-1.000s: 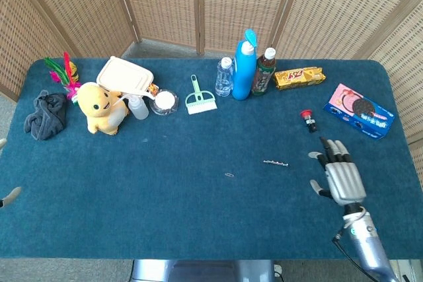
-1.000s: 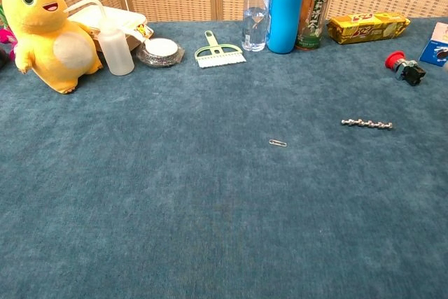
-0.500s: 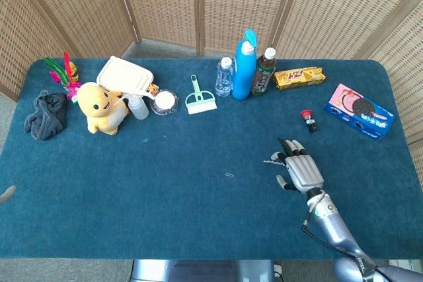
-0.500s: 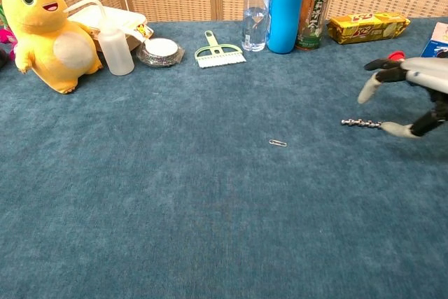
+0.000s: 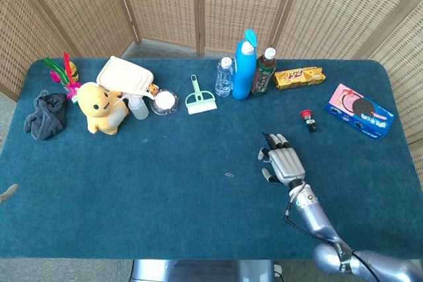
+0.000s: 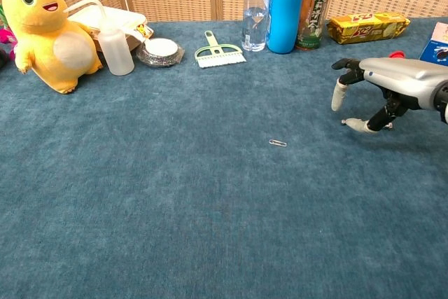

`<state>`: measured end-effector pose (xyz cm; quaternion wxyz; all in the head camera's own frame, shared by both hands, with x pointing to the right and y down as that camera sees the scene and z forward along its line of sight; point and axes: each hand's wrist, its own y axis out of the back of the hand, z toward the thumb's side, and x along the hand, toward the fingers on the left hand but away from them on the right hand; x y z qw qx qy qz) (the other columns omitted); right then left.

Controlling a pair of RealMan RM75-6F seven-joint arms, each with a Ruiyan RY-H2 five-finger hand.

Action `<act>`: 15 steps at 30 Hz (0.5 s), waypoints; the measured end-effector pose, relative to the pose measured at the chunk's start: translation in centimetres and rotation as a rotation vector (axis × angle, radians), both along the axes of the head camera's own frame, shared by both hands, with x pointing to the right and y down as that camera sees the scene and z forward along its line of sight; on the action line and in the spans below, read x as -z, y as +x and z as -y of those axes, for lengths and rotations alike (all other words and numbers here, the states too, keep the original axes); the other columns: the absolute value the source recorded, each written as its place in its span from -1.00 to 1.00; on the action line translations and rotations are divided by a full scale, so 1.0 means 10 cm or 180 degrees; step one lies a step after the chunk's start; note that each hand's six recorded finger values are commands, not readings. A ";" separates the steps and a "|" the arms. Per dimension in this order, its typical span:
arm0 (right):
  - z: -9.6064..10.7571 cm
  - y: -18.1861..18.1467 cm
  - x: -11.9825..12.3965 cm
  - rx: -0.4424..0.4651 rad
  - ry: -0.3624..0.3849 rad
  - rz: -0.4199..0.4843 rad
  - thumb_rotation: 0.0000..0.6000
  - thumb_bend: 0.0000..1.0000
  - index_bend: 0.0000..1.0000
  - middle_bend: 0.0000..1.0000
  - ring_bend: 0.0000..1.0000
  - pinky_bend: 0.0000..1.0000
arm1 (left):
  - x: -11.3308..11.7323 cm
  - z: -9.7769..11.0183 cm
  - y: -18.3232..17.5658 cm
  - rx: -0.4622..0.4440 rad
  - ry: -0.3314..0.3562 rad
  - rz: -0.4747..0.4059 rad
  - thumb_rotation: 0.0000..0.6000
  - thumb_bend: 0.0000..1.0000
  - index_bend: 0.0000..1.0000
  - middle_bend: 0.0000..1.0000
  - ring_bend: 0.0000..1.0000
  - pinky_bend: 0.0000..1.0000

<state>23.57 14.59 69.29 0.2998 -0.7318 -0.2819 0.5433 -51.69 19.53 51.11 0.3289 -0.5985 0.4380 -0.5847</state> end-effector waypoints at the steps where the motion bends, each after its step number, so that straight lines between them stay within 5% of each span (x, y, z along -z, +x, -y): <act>1: 0.01 0.01 -0.01 -0.0009 0.0000 -0.0003 1.00 -0.16 -0.21 -1.00 -1.00 -1.00 | 0.00 0.00 0.00 -0.0005 0.0000 0.0002 1.00 -0.27 -1.00 -1.00 -1.00 -0.91; 15: 0.03 0.01 -0.11 -0.0077 -0.0057 0.0022 1.00 -0.16 -0.28 -1.00 -1.00 -1.00 | 0.00 -0.03 0.05 -0.0039 -0.0026 0.0002 1.00 -0.27 -1.00 -1.00 -1.00 -0.91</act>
